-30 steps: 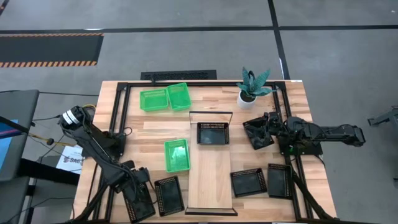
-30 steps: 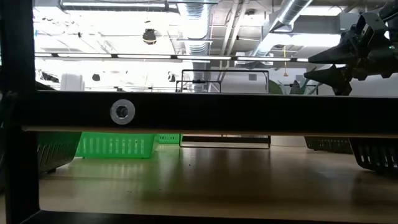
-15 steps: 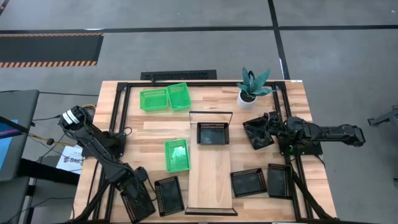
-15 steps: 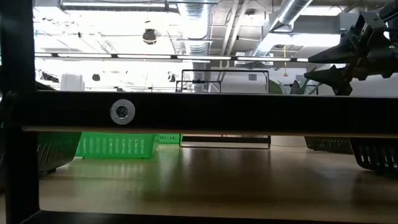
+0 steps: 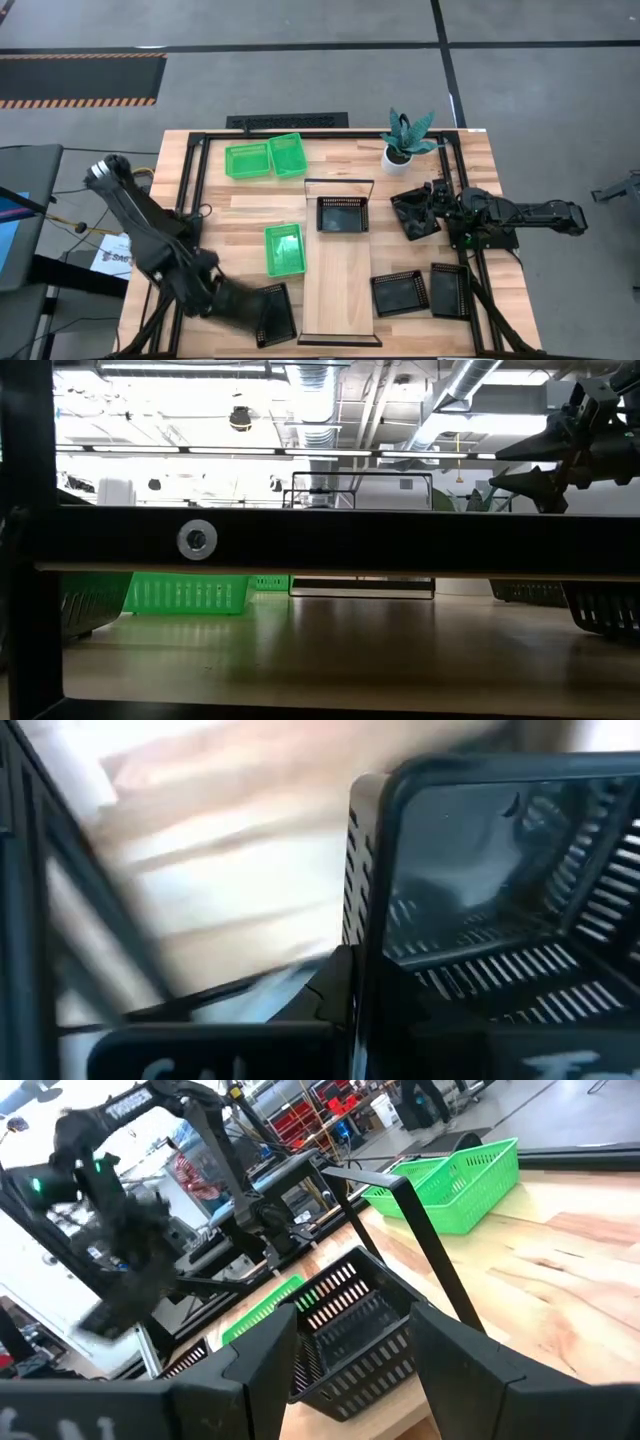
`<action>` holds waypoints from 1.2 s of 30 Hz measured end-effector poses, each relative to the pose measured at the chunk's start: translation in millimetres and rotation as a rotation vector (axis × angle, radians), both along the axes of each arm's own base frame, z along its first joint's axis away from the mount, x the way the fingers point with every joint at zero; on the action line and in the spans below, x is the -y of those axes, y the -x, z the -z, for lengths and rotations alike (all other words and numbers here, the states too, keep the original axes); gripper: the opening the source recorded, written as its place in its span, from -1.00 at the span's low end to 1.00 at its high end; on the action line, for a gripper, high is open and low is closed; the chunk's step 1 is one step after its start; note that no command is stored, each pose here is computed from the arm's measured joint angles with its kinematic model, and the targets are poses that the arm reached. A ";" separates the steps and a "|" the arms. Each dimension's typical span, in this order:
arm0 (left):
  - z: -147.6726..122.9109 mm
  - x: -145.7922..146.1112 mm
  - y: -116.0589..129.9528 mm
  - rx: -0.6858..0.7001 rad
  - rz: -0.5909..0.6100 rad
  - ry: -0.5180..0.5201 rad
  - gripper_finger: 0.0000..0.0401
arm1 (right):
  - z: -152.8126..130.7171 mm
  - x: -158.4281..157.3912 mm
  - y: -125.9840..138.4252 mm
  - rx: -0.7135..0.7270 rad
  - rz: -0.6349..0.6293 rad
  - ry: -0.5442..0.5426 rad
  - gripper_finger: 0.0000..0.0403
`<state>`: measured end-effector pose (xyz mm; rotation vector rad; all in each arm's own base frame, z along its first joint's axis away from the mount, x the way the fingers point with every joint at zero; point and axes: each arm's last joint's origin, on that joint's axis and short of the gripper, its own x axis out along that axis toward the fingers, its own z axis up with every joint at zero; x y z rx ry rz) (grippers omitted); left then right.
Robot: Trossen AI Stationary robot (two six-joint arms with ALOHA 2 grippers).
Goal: Stack baskets on shelf by color
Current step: Put the black bin on the shelf
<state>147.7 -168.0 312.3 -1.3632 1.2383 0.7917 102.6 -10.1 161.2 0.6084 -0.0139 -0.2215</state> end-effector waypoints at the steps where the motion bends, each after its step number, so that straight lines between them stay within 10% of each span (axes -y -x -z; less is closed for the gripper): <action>1: -8.9 -7.4 -0.1 0.036 -0.066 -0.019 -1.00 | 0.0 0.0 0.0 0.000 0.000 0.000 0.08; 11: -30.3 -55.3 -56.1 0.287 -0.340 -0.208 -1.00 | 0.0 -0.1 0.0 0.000 0.000 0.000 0.08; 36: 65.4 -60.8 -197.0 0.271 -0.184 -0.047 -1.00 | -0.3 0.0 0.0 0.006 0.001 -0.015 0.08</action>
